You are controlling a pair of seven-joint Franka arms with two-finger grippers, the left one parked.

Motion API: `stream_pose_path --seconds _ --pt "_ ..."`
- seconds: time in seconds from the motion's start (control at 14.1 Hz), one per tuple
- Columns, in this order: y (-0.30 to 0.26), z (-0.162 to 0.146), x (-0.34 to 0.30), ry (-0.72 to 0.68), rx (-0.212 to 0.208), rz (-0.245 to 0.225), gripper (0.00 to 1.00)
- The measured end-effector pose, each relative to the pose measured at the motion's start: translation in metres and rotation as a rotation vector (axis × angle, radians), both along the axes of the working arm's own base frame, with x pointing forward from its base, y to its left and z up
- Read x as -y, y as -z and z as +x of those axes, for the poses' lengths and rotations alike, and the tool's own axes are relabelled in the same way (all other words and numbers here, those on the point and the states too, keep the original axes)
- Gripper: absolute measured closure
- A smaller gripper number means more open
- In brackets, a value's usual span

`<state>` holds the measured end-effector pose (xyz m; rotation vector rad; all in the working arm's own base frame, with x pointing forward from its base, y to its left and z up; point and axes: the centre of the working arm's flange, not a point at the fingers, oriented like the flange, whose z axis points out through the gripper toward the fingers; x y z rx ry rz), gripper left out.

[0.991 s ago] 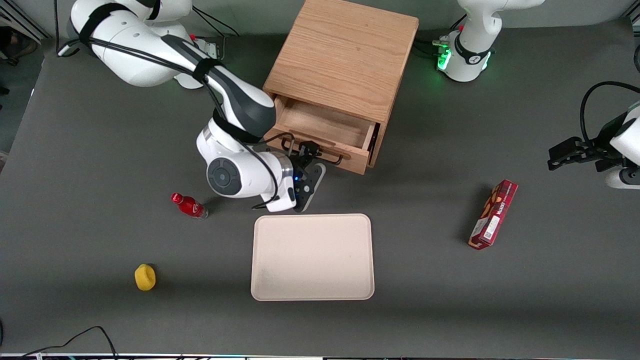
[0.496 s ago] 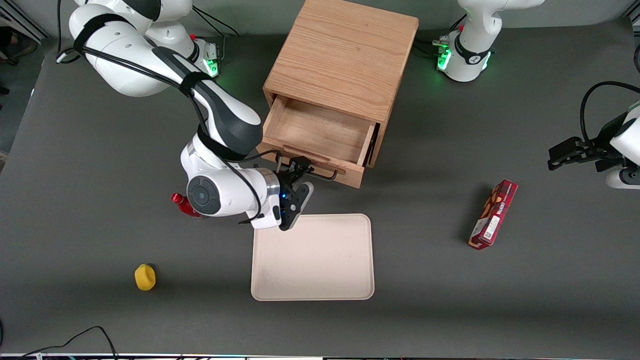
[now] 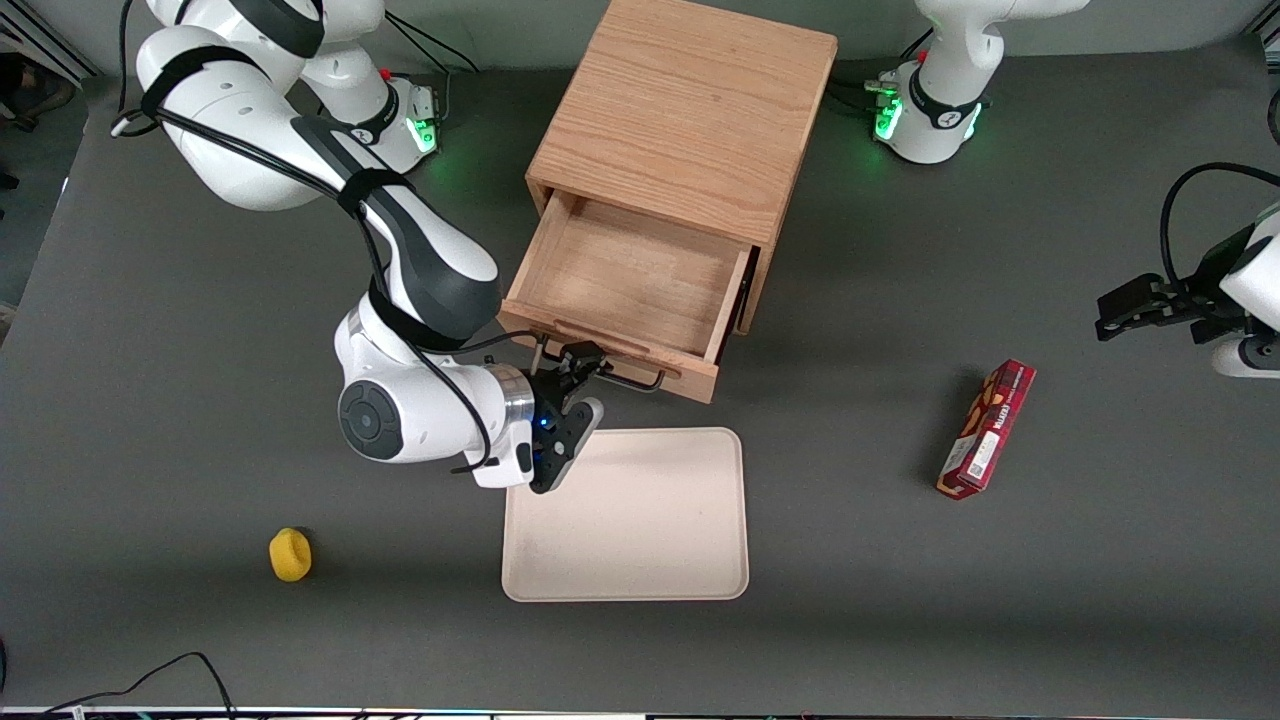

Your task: Open upper drawer

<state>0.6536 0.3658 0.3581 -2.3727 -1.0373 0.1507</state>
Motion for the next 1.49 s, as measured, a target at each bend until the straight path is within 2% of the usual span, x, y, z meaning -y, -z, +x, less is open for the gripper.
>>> stream_pose_path --seconds 0.64,1.2,1.35,1.49 --pt "0.002 0.039 0.040 0.065 0.057 -0.005 0.00" --pt "-0.013 0.051 0.056 0.032 0.099 0.002 0.00" --pt "-0.037 0.055 0.058 0.043 0.139 0.018 0.00" --pt "-0.091 0.052 0.060 0.046 0.209 0.034 0.00"
